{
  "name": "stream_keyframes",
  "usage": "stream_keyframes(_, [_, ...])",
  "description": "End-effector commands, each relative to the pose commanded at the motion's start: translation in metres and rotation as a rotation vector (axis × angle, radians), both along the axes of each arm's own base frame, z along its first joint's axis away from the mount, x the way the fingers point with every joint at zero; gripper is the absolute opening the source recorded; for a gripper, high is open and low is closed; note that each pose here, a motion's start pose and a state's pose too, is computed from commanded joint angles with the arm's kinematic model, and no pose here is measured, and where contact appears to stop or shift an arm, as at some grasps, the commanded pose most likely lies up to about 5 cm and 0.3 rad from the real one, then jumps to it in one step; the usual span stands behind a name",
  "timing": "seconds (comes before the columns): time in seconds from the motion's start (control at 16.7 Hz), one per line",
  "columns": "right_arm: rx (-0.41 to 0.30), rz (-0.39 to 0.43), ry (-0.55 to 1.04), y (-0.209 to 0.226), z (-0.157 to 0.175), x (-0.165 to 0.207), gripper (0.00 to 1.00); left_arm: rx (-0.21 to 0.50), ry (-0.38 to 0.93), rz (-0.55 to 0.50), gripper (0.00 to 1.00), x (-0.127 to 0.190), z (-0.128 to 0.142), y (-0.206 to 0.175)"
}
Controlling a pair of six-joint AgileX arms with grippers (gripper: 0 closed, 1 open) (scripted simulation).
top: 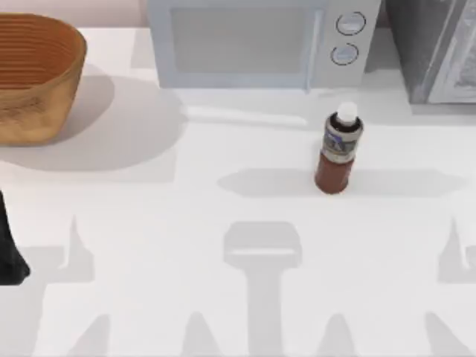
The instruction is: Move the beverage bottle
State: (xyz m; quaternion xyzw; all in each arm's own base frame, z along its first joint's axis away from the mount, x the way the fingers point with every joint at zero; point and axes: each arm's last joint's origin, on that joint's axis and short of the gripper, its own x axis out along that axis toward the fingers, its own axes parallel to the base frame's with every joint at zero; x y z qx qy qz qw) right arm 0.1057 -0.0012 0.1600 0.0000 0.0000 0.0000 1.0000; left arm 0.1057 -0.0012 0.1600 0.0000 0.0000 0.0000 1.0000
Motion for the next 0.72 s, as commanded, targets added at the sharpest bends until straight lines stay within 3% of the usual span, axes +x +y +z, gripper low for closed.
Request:
stream_keyframes(0.3, [0.000,0.000,0.000,0.000,0.000,0.000,1.00,-0.002,-0.005,-0.028,1.00,0.002,0.006,-0.003])
stream_keyframes(0.72, [0.000,0.000,0.000,0.000,0.000,0.000,1.00,-0.009,-0.012,-0.194,1.00,0.035,0.043,-0.025])
